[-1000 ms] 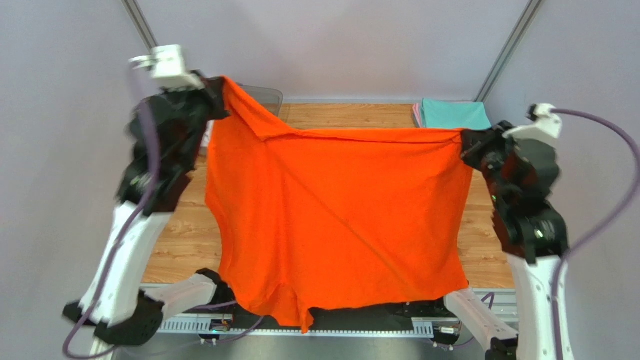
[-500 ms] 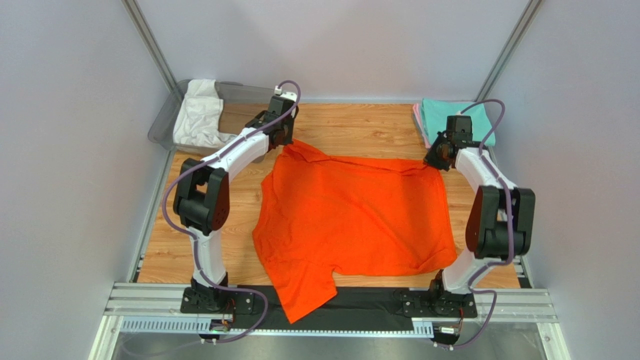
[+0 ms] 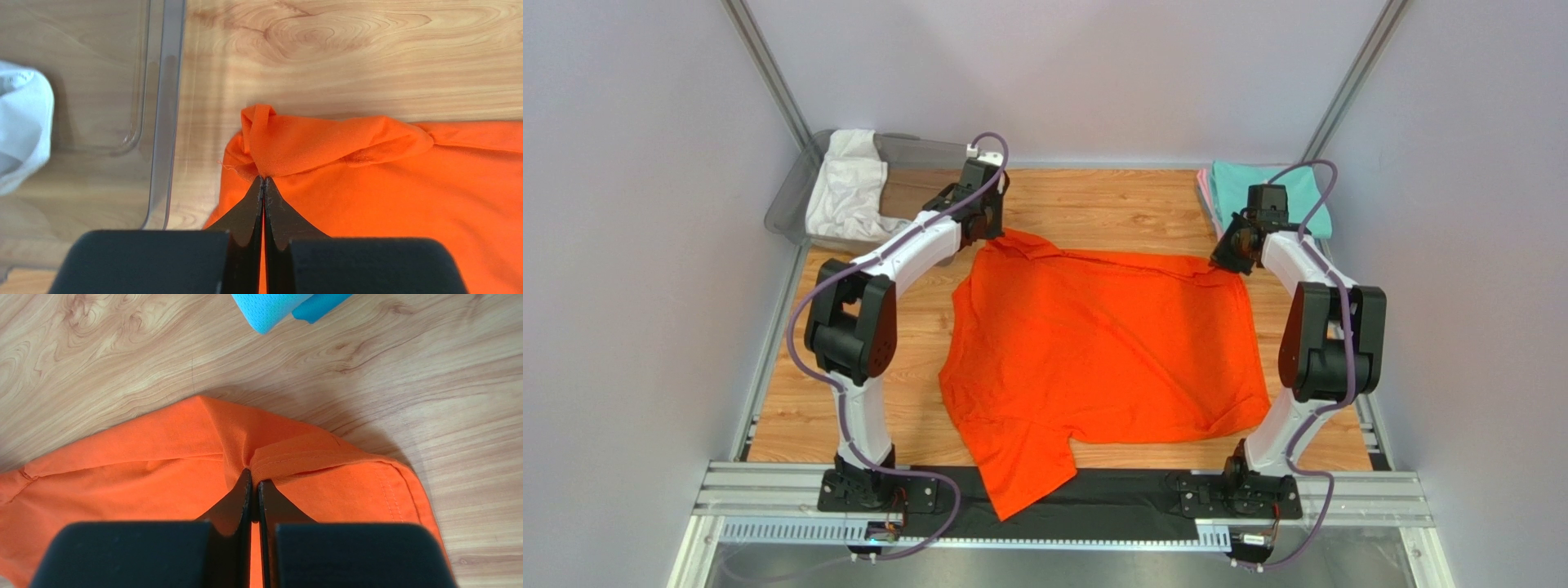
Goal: Fold and stack the t-shirts
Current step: Fold the tshirt
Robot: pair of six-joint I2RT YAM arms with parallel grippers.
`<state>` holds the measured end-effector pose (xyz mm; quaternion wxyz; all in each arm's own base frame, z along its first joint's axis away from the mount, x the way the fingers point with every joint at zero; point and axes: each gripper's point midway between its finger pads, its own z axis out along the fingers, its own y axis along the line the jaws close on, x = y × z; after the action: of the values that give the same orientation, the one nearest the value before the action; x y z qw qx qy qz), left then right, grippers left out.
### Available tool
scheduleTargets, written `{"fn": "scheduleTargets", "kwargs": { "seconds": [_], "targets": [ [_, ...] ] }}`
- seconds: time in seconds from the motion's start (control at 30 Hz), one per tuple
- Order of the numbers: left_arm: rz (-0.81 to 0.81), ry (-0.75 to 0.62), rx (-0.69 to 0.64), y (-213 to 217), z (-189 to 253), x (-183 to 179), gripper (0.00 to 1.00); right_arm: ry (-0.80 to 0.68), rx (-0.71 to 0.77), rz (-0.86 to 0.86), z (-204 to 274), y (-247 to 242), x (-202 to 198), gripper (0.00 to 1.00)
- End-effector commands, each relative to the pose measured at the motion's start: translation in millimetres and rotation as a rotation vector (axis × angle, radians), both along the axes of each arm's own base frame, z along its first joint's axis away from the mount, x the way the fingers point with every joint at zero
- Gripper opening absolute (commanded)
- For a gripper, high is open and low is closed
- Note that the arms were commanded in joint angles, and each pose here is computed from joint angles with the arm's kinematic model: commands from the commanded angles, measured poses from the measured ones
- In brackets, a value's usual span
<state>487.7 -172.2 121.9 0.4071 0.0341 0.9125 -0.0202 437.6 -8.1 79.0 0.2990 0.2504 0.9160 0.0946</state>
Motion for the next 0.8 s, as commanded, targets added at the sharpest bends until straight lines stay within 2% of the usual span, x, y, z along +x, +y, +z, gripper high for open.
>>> {"fn": "scheduleTargets", "kwargs": {
  "seconds": [0.0, 0.03, 0.23, 0.5, 0.77],
  "targets": [
    [0.059, -0.062, -0.129, 1.0, 39.9, -19.1, 0.00, -0.074, -0.036, -0.001, 38.3, -9.2, 3.8, 0.00],
    [0.072, -0.084, -0.161, 2.9, 53.2, -25.6, 0.00, -0.079, -0.040, 0.002, 43.6, -9.8, 1.4, 0.00],
    [0.138, -0.066, -0.262, 4.5, 54.1, -70.1, 0.00, -0.049, -0.052, 0.034, 55.1, -11.8, -15.2, 0.00],
    [0.226, -0.094, -0.307, 12.6, 67.5, -126.0, 0.00, -0.033, -0.058, 0.055, 70.6, -17.6, -25.0, 0.01],
    [0.330, -0.078, -0.325, 21.7, 58.5, -175.3, 0.00, -0.036, -0.048, 0.083, 79.2, -12.3, -36.9, 0.00]
  ]
}}
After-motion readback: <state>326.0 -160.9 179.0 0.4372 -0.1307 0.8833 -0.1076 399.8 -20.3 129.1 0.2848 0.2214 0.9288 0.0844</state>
